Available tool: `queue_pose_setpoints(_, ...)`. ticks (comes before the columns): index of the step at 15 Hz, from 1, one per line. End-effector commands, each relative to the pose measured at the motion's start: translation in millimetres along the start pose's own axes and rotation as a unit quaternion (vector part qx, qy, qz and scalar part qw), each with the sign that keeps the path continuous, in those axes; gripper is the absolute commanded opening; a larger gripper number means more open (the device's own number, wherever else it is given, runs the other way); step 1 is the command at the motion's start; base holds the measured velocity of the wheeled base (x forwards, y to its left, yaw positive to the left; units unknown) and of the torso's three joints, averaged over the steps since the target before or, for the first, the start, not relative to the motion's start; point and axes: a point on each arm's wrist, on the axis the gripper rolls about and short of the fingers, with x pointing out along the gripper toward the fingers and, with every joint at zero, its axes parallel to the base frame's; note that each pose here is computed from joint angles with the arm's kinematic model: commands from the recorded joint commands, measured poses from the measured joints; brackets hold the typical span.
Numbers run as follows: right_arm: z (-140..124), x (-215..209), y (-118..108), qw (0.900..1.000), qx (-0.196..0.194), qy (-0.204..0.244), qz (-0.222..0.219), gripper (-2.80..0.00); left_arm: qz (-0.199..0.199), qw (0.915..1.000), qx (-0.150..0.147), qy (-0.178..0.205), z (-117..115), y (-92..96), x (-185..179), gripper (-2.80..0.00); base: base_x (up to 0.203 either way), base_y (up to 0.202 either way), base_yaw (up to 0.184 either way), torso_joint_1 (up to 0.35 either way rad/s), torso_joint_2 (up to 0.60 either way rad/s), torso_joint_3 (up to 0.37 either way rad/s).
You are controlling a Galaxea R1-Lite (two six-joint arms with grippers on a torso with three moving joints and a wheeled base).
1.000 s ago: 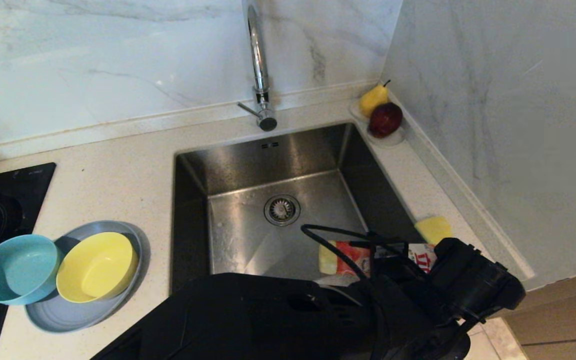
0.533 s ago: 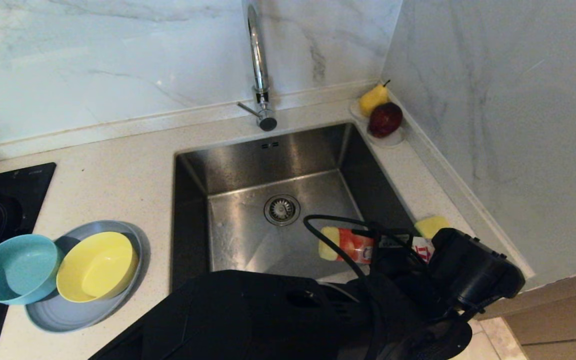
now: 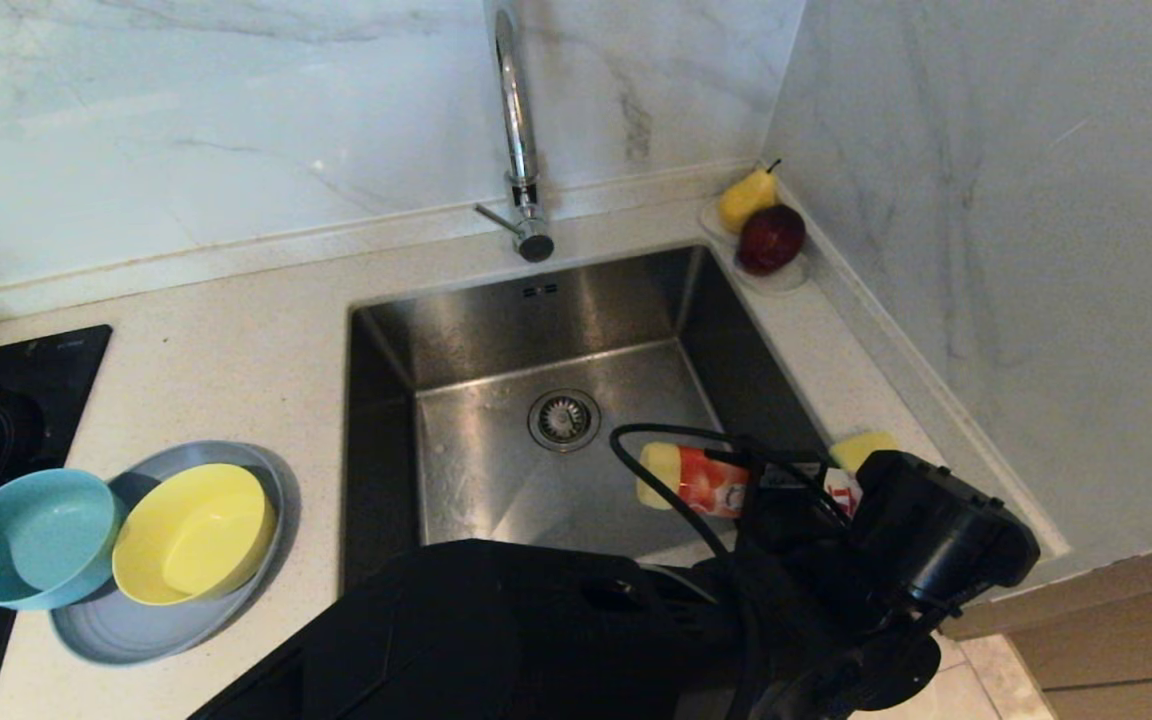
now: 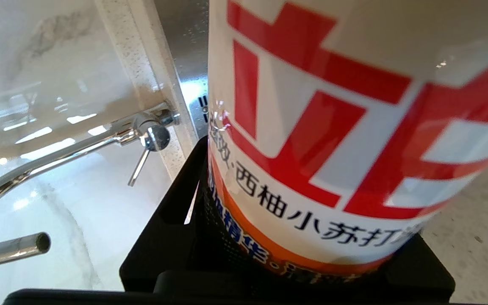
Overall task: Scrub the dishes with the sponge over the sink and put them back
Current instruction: Squeeze it onto the sponge
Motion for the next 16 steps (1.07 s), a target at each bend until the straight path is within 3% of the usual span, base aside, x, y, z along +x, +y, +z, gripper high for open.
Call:
queue_pose_setpoints(1, 0, 0, 0, 1.000, 0.000, 0.000, 0.000, -2.80, 0.006, 1.0000, -0.002, 0.006, 2, -2.6, 2, -2.80, 0.000, 0.000, 0.000, 0.000, 0.00, 0.000)
queue_pose_setpoints(11, 0, 0, 0, 1.000, 0.000, 0.000, 0.000, -2.80, 0.006, 0.9999, 0.006, 0.008, 4, -8.8, 4, -2.80, 0.000, 0.000, 0.000, 0.000, 0.00, 0.000)
queue_pose_setpoints(16, 0, 0, 0, 1.000, 0.000, 0.000, 0.000, -2.80, 0.022, 0.9991, -0.028, 0.025, 3, -6.0, 14, -2.80, 0.000, 0.000, 0.000, 0.000, 0.00, 0.000)
